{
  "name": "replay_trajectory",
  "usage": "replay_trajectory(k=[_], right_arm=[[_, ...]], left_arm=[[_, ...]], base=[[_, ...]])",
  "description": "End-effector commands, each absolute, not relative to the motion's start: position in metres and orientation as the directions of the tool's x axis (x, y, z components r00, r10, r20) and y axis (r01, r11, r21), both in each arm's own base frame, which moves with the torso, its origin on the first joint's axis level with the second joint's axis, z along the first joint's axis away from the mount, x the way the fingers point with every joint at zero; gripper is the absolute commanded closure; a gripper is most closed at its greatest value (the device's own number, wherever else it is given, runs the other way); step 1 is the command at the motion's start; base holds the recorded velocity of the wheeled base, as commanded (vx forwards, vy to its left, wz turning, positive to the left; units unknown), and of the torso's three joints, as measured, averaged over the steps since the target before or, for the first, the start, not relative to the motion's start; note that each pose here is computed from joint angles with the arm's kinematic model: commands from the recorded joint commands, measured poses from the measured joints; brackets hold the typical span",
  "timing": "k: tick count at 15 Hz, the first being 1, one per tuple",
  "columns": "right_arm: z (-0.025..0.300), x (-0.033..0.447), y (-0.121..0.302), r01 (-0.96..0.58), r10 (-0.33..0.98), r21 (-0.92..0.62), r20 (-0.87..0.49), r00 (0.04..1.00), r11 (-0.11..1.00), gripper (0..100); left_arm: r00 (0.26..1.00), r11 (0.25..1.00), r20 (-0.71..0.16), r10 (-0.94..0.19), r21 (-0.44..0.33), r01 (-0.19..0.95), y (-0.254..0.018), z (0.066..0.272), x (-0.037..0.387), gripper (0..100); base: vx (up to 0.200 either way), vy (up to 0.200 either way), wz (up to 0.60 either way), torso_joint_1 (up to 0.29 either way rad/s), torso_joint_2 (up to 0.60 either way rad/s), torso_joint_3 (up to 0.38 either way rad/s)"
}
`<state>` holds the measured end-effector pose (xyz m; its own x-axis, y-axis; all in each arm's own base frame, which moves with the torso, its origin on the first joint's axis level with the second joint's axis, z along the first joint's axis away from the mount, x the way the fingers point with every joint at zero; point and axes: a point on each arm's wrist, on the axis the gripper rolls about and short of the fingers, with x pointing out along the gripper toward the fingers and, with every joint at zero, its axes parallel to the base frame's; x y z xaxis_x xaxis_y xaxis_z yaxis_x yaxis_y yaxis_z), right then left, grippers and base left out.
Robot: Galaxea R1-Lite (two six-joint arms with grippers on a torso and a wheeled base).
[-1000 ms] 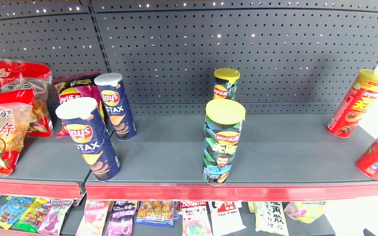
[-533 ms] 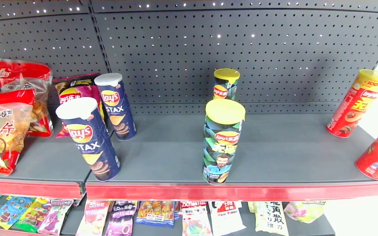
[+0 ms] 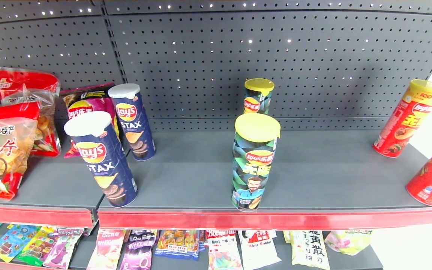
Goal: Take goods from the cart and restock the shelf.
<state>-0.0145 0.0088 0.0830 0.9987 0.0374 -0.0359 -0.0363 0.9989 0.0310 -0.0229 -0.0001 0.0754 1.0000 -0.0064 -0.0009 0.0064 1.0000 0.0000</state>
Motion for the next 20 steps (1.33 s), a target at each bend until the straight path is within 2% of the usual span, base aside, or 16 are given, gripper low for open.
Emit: replay_trajectory(k=[1,3,6,8,10,11,20], right_arm=[[0.0832,-0.0142,0.0083,-0.067,0.068,0.014,-0.042,0.997,0.998,0],[0.0833,-0.0154,0.0057,-0.145,0.144,-0.042,-0.035,0.989,0.989,0],[0.0794,-0.0168,0.0000,0.079,-0.080,-0.005,-0.054,0.995,0.997,0],[0.0772,-0.0169,0.0003,0.066,-0.066,0.001,-0.075,0.995,0.998,0],[0.0763,-0.0204,0.0001,-0.035,0.035,-0.004,-0.031,0.999,0.999,0],[0.0757,-0.0227,0.0005,-0.029,0.029,-0.005,0.000,1.000,1.000,0],[0.0756,-0.0228,0.0005,-0.023,0.023,-0.005,0.002,1.000,1.000,0]], left_arm=[[1.000,1.000,0.000,-0.006,0.000,0.006,-0.0001,0.0757,-0.0229,0],[1.000,1.000,-0.002,-0.006,0.000,0.006,-0.0001,0.0753,-0.0228,0],[1.000,1.000,-0.002,-0.006,0.000,0.006,-0.0001,0.0753,-0.0228,0],[1.000,1.000,0.000,-0.006,0.000,0.006,-0.0001,0.0757,-0.0229,0],[1.000,1.000,-0.002,-0.006,0.000,0.006,-0.0001,0.0753,-0.0228,0],[1.000,1.000,0.000,-0.006,0.000,0.006,-0.0001,0.0757,-0.0229,0],[1.000,1.000,0.000,-0.006,0.000,0.006,-0.0001,0.0757,-0.0229,0]], base=[[0.000,0.000,0.00,0.000,0.00,0.000],[0.000,0.000,0.00,0.000,0.00,0.000],[0.000,0.000,0.00,0.000,0.00,0.000],[0.000,0.000,0.00,0.000,0.00,0.000],[0.000,0.000,0.00,0.000,0.00,0.000],[0.000,0.000,0.00,0.000,0.00,0.000],[0.000,0.000,0.00,0.000,0.00,0.000]])
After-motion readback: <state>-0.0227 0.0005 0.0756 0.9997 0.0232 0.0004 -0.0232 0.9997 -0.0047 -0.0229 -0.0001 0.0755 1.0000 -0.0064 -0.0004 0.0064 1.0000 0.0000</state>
